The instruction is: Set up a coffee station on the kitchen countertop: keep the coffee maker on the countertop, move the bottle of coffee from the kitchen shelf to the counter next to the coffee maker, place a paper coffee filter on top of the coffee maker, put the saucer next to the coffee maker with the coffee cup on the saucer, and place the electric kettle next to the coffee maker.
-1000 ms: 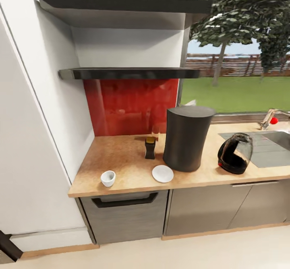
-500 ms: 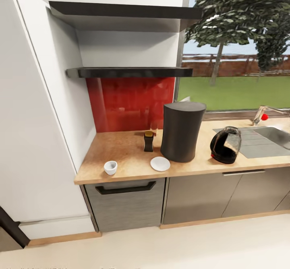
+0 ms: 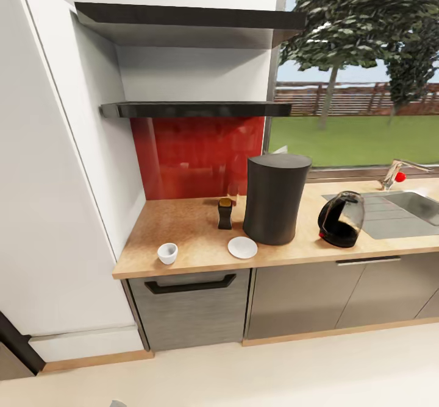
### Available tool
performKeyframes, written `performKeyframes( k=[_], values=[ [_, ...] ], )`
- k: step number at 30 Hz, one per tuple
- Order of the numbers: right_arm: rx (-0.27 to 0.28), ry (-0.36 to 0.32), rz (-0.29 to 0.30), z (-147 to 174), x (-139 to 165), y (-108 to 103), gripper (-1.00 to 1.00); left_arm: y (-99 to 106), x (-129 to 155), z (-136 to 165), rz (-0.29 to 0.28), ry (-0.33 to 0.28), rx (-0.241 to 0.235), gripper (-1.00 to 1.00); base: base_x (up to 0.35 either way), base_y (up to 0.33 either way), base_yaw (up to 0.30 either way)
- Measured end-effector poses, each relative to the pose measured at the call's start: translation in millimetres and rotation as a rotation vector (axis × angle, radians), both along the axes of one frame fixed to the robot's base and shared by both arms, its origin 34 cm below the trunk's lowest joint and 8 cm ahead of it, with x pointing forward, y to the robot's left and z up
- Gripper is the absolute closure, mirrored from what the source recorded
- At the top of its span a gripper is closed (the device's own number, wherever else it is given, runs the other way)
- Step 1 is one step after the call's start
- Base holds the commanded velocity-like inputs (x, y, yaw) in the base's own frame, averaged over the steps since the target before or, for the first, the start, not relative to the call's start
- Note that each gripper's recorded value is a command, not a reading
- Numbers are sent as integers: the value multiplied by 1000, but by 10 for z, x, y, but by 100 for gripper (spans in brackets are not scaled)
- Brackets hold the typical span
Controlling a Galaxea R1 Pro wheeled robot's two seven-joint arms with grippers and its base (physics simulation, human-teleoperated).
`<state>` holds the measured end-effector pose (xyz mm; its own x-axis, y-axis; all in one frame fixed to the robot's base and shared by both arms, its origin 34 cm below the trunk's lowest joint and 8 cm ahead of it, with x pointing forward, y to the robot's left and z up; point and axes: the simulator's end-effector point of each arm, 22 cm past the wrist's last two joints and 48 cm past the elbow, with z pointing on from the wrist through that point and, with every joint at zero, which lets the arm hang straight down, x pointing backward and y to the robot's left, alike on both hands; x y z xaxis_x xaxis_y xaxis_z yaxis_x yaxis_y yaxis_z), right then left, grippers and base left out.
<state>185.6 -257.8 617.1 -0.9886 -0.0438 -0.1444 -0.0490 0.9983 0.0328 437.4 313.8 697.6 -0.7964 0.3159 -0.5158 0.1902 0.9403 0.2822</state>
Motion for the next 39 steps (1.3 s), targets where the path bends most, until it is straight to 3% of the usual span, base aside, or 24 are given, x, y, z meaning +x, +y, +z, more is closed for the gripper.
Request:
performKeyframes(
  k=[1,4,6,7,9,11,15,20,21,23,24,26,28,31,34,38,39],
  values=[
    [0,0,0,0,1,0,-100,-180,362,199,-53,-67,0,-100,0,0,0],
    [0,-2,0,1,6,2,-100,-596,1080,736,-135,-212,-42,-100,0,0,0],
    [2,-5,0,2,20,9,-100,-718,1389,1048,-172,-262,-72,-100,0,0,0],
    [6,-13,1,6,56,28,-100,-821,1606,1327,-211,-278,-112,-100,0,0,0],
    [8,-16,1,8,73,38,-100,-896,1757,1581,-244,-289,-148,-100,0,0,0],
    [9,-20,2,10,88,46,-100,-1050,1951,2055,-305,-300,-225,-100,0,0,0],
    [11,-23,2,12,104,55,-100,-1205,2149,2641,-366,-302,-308,-100,0,0,0],
    [24,-45,4,27,209,116,-100,-1400,2419,3239,-417,-266,-423,-100,0,0,0],
    [26,-49,3,30,227,125,-100,-1502,2502,3502,-432,-228,-493,-100,0,0,0],
    [27,-50,3,31,233,129,-100,-1546,2613,3760,-445,-230,-521,-100,0,0,0],
    [35,-66,3,44,310,170,-100,-1595,2704,3895,-435,-179,-490,-100,0,0,0],
    [40,-76,4,53,354,194,-100,-1586,2733,3863,-413,-126,-432,-100,0,0,0],
    [41,-79,4,56,370,202,-100,-1583,2784,3895,-397,-97,-376,-100,0,0,0],
    [42,-80,4,57,375,205,-100,-1567,2888,4055,-387,-106,-354,-100,0,0,0],
    [42,-80,4,57,374,204,-100,-1485,3037,4218,-340,-86,-350,-100,0,0,0],
    [41,-78,4,55,364,199,-100,-907,3108,4215,-262,-79,-278,-100,0,0,0],
    [41,-78,4,55,363,198,-100,-861,3105,4208,-256,-78,-275,-100,0,0,0]
  ],
)
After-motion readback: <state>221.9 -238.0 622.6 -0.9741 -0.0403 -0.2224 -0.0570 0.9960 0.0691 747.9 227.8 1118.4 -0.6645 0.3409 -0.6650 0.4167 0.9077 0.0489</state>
